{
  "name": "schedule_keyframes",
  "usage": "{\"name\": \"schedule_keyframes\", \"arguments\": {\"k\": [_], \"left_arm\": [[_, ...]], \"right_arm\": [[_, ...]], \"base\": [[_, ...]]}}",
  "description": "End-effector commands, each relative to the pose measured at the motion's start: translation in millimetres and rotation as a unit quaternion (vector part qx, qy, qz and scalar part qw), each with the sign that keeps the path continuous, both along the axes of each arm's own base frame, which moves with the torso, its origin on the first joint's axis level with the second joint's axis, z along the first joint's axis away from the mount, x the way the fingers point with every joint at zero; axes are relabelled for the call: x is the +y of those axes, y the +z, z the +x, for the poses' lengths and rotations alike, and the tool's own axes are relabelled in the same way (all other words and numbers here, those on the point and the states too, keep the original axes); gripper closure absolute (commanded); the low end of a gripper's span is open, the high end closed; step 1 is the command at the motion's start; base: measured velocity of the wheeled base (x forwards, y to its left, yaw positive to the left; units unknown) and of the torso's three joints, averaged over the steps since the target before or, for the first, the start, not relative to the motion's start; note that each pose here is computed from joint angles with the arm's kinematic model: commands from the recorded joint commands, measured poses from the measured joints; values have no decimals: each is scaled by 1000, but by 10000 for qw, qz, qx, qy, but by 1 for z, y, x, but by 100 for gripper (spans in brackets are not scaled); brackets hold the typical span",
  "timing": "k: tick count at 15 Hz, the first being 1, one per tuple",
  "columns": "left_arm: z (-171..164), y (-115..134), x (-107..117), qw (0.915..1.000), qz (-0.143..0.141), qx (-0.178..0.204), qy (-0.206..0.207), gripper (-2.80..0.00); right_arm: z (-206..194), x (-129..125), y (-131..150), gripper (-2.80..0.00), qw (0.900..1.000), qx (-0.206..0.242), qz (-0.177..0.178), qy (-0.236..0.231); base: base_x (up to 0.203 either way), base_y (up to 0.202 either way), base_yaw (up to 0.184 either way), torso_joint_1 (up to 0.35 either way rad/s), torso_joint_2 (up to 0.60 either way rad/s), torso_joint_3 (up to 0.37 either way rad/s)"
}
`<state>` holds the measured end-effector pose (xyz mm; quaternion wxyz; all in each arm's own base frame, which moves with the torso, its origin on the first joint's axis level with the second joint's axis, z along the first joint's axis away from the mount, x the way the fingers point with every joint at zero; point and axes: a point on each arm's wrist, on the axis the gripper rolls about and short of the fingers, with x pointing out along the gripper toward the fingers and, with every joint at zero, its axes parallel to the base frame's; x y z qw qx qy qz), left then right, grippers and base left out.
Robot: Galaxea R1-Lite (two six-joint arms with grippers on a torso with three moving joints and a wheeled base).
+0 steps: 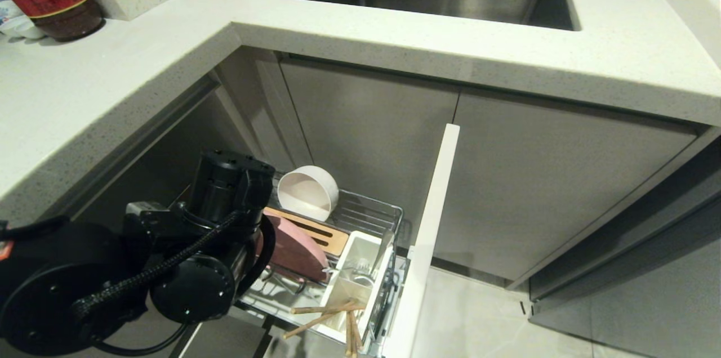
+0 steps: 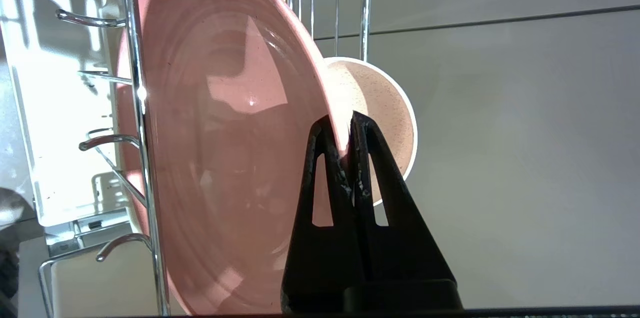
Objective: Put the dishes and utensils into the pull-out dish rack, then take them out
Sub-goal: Pick up the plate and place it in the cupboard
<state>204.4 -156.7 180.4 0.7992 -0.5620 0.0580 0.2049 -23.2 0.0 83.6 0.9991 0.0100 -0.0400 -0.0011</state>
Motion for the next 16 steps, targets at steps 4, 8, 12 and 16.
{"name": "schedule_keyframes", "arguments": {"k": [4, 8, 12, 16], "left_arm": [[1, -3, -1, 10000, 40, 38, 31, 0], [1, -3, -1, 10000, 45, 44, 31, -280], [0, -2, 0, 10000, 42, 19, 39, -280], [-8, 8, 4, 9999, 113, 84, -4, -280]], "right_arm": [[2, 0, -7, 0, 9999, 133, 0, 0], [2, 0, -7, 0, 9999, 134, 0, 2], [2, 0, -7, 0, 9999, 132, 0, 0], [2, 0, -7, 0, 9999, 132, 0, 0]], "base": [[0, 0, 0, 0, 0, 0], [0, 0, 0, 0, 0, 0], [0, 0, 0, 0, 0, 0], [0, 0, 0, 0, 0, 0]]}}
